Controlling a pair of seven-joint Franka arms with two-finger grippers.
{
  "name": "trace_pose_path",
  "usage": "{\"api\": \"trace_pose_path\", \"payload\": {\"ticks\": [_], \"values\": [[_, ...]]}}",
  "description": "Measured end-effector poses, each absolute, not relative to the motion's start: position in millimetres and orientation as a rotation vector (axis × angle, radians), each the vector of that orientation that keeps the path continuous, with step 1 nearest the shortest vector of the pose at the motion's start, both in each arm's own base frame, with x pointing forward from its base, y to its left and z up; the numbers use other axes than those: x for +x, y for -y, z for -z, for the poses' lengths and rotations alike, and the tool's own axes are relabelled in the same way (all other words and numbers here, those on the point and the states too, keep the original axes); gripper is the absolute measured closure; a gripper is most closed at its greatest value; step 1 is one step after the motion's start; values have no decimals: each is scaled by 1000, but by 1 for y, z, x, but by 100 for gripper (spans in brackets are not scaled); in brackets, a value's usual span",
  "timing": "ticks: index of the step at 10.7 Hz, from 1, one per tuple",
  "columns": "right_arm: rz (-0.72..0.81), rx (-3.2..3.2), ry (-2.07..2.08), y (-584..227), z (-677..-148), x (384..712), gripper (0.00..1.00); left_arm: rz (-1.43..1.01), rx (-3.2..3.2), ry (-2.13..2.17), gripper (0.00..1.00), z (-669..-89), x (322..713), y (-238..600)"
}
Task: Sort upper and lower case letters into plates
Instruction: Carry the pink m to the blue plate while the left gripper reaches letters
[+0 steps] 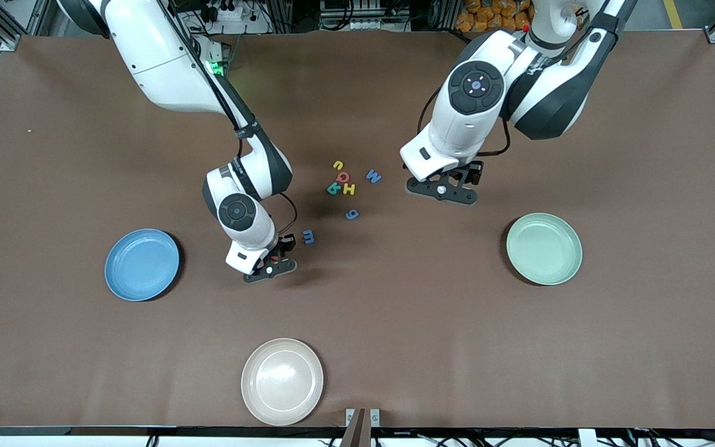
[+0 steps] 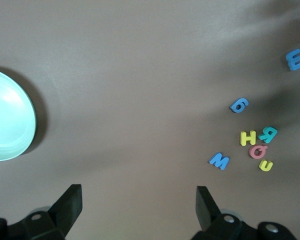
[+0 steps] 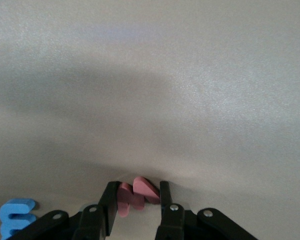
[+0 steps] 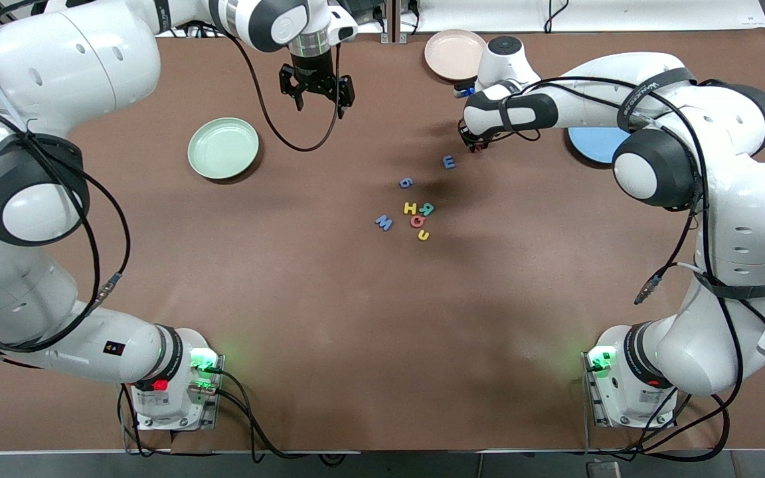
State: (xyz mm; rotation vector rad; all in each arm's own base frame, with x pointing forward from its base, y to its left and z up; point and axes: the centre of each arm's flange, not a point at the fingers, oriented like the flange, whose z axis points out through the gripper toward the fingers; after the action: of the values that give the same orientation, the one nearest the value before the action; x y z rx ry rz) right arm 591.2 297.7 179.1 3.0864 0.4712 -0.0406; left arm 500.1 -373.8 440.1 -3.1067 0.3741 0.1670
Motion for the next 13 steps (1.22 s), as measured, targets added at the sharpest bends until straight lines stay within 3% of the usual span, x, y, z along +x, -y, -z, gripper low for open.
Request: {"api": "trace_pose_path", "payload": {"ticks": [8, 13], "values": [[18, 3099, -357, -249, -225, 619, 62, -192, -3080, -339, 0, -416, 483, 404], [93, 3095, -380, -124, -256, 650, 62, -188, -3055, -332, 0, -381, 467, 433]]}}
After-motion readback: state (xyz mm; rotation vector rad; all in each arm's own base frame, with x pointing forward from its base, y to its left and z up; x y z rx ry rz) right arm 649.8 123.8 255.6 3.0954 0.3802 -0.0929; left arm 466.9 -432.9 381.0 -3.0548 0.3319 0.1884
